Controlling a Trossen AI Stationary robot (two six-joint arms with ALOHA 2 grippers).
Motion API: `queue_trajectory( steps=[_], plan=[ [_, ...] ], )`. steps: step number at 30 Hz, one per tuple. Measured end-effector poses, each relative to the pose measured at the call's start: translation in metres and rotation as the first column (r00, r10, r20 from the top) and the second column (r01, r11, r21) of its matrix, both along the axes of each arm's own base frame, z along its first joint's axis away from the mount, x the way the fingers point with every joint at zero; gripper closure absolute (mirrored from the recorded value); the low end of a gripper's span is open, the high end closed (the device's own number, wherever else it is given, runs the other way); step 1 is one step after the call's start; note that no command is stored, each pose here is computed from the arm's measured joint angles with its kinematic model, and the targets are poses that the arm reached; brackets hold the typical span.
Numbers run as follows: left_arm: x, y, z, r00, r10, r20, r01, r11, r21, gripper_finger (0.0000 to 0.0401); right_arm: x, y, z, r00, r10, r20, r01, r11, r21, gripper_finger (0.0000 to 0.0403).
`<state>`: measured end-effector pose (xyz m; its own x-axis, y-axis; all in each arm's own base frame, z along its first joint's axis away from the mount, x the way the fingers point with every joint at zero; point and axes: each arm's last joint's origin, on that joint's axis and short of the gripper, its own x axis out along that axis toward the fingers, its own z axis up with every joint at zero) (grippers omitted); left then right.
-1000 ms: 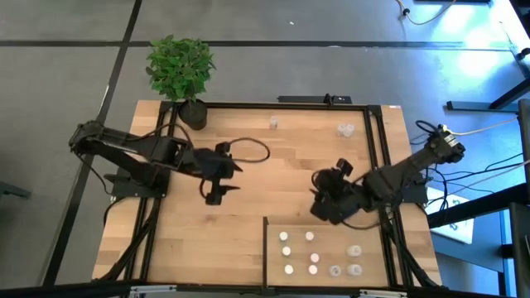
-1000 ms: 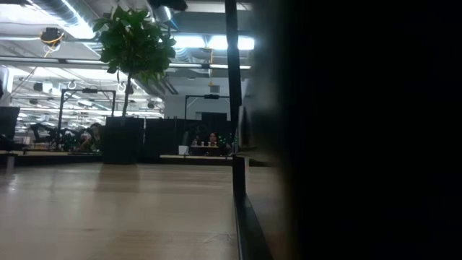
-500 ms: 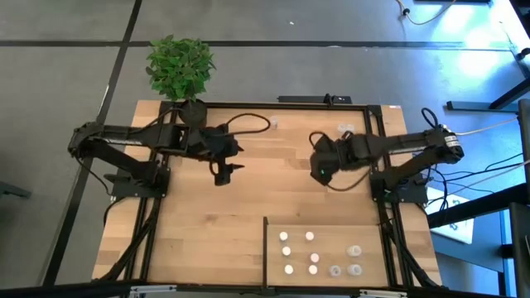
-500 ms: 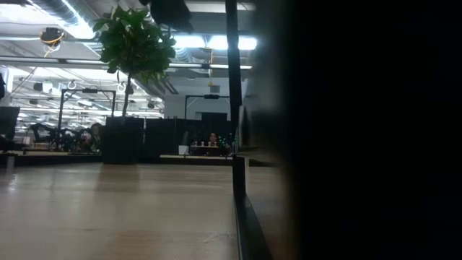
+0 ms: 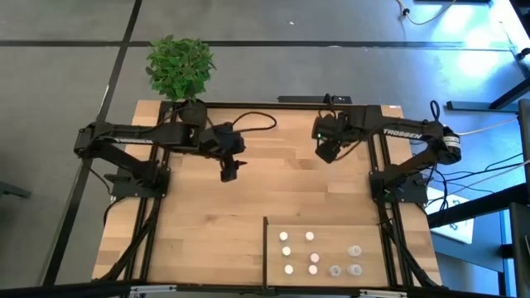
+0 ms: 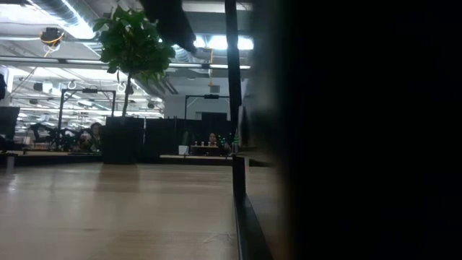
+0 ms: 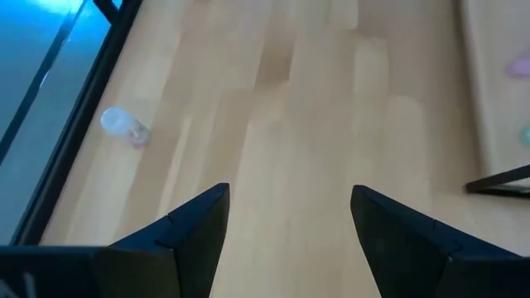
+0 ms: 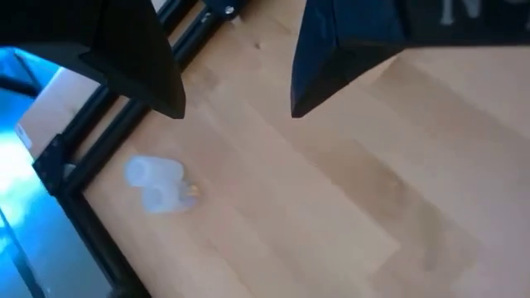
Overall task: Pick and place medicine bottles onto shelf by color
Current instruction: Put the left transparent pill bottle on the shelf aligned with the other transparent pill bottle
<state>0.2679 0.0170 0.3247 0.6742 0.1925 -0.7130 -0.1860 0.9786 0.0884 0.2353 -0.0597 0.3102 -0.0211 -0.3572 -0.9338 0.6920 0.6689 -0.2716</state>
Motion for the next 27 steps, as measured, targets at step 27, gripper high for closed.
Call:
queue_trajectory(
  steps=[27],
  plan=[
    [0.028,0.028,-0.007,0.996,-0.001,0.084,-0.008,0.993,0.116,0.0154,-0.006,-0.071,-0.015,0.995,-0.040,-0.093,0.038,0.999,-0.024,0.0181]
  ],
)
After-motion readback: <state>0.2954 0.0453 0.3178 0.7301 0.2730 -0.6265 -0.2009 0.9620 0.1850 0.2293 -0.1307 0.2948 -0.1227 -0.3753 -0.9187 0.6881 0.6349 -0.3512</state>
